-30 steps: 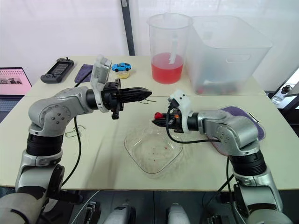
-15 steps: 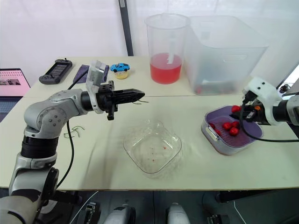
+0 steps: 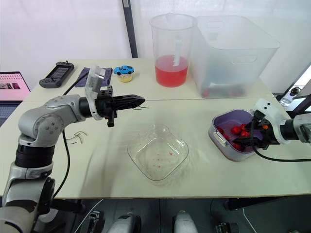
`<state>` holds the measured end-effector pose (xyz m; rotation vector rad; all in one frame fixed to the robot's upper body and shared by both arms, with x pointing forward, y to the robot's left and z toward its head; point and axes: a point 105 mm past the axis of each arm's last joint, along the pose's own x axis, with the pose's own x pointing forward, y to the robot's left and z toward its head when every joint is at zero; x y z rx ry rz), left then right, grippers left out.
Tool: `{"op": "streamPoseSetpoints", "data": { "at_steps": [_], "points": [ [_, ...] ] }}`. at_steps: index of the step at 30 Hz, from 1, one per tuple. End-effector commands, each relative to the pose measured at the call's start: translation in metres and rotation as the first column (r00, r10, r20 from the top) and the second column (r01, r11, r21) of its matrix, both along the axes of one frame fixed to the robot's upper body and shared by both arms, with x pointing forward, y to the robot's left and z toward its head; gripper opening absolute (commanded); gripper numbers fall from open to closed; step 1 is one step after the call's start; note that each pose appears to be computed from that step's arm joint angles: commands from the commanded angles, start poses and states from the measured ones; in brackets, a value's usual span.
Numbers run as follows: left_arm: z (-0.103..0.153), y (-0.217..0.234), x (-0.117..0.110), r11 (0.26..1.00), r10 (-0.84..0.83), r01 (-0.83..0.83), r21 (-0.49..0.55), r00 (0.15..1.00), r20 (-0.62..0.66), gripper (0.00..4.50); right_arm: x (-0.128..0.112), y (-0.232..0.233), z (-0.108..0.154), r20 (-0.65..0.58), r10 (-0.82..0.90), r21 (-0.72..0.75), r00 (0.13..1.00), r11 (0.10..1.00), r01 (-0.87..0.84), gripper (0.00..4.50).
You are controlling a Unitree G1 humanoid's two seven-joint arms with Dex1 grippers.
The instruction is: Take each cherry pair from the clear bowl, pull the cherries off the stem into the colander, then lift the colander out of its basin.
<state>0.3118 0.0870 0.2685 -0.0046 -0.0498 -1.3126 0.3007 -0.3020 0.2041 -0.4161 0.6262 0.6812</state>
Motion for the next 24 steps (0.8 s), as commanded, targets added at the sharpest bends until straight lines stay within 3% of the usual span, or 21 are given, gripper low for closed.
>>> {"op": "streamPoseSetpoints", "data": {
  "at_steps": [1, 6, 10, 13, 18, 21, 24],
  "points": [
    [0.014, 0.015, -0.004, 0.998, 0.063, -0.062, -0.025, 0.997, 0.048, 0.00, -0.001, 0.031, 0.060, 0.181, 0.162, 0.044, 0.970, 0.984, -0.172, 4.43],
    [0.003, 0.036, -0.005, 0.985, 0.172, -0.172, -0.016, 0.985, 0.001, 0.00, -0.013, 0.109, 0.099, 0.290, 0.473, 0.132, 0.832, 0.841, -0.524, 4.43],
    [-0.019, 0.065, -0.009, 0.944, 0.330, -0.328, 0.049, 0.942, -0.053, 0.00, -0.026, 0.160, 0.105, 0.305, 0.659, 0.135, 0.688, 0.685, -0.716, 4.43],
    [-0.029, 0.087, -0.009, 0.900, 0.437, -0.434, 0.045, 0.896, -0.080, 0.00, -0.021, 0.174, 0.108, 0.337, 0.685, 0.112, 0.645, 0.652, -0.750, 4.43],
    [-0.079, 0.138, -0.017, 0.777, 0.630, -0.615, 0.135, 0.758, -0.170, 0.00, -0.011, 0.189, 0.108, 0.354, 0.733, 0.062, 0.581, 0.601, -0.797, 4.43],
    [-0.104, 0.157, -0.019, 0.712, 0.702, -0.674, 0.196, 0.686, -0.192, 0.00, 0.005, 0.189, 0.101, 0.353, 0.740, -0.055, 0.572, 0.627, -0.777, 4.43],
    [-0.106, 0.171, -0.015, 0.675, 0.732, -0.727, 0.125, 0.639, -0.237, 0.00, 0.009, 0.191, 0.106, 0.376, 0.735, -0.035, 0.564, 0.620, -0.784, 4.43]
  ]
}}
